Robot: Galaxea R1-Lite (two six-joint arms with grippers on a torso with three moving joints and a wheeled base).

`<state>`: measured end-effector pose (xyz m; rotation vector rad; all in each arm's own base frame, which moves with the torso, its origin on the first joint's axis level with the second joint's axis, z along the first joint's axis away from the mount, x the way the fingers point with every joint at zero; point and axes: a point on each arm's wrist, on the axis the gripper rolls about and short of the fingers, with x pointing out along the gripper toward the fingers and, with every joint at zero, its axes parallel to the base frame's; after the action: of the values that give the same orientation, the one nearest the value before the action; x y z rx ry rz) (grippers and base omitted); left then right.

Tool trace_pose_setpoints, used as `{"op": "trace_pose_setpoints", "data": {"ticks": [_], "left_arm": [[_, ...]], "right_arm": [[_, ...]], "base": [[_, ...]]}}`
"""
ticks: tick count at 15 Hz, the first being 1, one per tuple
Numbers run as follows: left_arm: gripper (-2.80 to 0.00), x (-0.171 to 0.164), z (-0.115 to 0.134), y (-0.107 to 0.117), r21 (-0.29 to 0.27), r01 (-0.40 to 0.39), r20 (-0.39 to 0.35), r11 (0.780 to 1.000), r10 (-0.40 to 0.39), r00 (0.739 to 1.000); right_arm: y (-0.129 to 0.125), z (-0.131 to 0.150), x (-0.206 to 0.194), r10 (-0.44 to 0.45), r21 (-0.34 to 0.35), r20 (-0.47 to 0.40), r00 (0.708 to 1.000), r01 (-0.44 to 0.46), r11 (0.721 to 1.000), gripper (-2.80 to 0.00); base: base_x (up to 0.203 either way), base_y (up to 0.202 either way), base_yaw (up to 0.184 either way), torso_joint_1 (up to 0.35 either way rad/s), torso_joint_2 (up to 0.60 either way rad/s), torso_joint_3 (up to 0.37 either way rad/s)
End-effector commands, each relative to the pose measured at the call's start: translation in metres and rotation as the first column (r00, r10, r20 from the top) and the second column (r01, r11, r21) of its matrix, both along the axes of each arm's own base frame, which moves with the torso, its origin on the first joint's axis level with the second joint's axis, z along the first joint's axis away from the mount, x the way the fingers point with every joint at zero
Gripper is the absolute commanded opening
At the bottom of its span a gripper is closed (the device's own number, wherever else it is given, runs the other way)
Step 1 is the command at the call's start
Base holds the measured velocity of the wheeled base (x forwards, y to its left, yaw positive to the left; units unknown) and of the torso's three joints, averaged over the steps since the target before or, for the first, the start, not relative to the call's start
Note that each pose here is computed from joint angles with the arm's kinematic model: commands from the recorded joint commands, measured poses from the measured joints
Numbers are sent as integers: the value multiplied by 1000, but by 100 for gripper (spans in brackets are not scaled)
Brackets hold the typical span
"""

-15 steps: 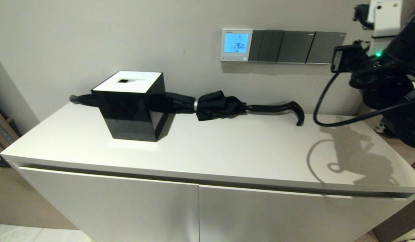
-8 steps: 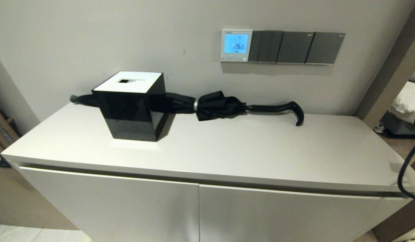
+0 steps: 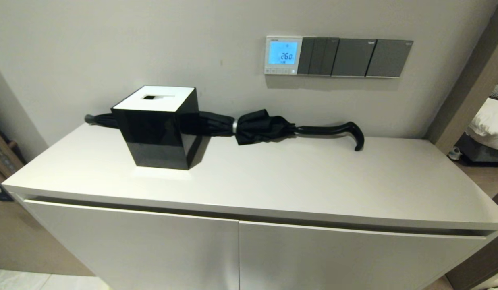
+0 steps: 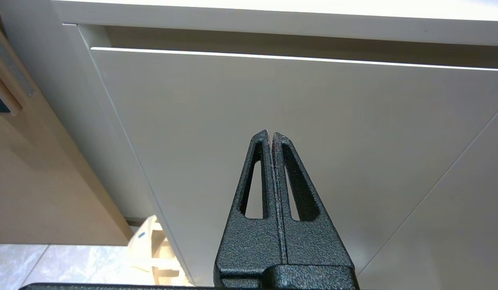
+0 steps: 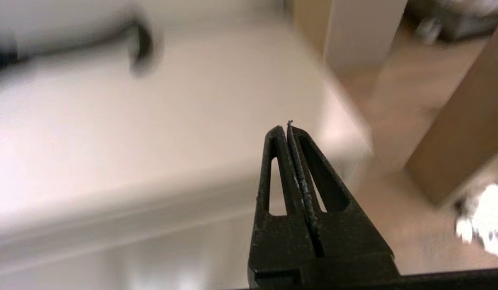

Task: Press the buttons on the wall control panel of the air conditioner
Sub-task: Turn off the central air conditioner

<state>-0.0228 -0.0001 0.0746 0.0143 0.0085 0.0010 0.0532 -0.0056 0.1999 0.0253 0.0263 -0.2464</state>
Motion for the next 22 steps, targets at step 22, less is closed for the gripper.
{"op": "trace_pose_setpoints", "data": {"ticks": [22], "left_arm": [[-280,0,0,0,0,0,0,1000,0,1000]], "right_arm": [[5,-125,-76,252,-21,12,968,-251,968,-280]], "base": [[0,0,0,0,0,0]]}}
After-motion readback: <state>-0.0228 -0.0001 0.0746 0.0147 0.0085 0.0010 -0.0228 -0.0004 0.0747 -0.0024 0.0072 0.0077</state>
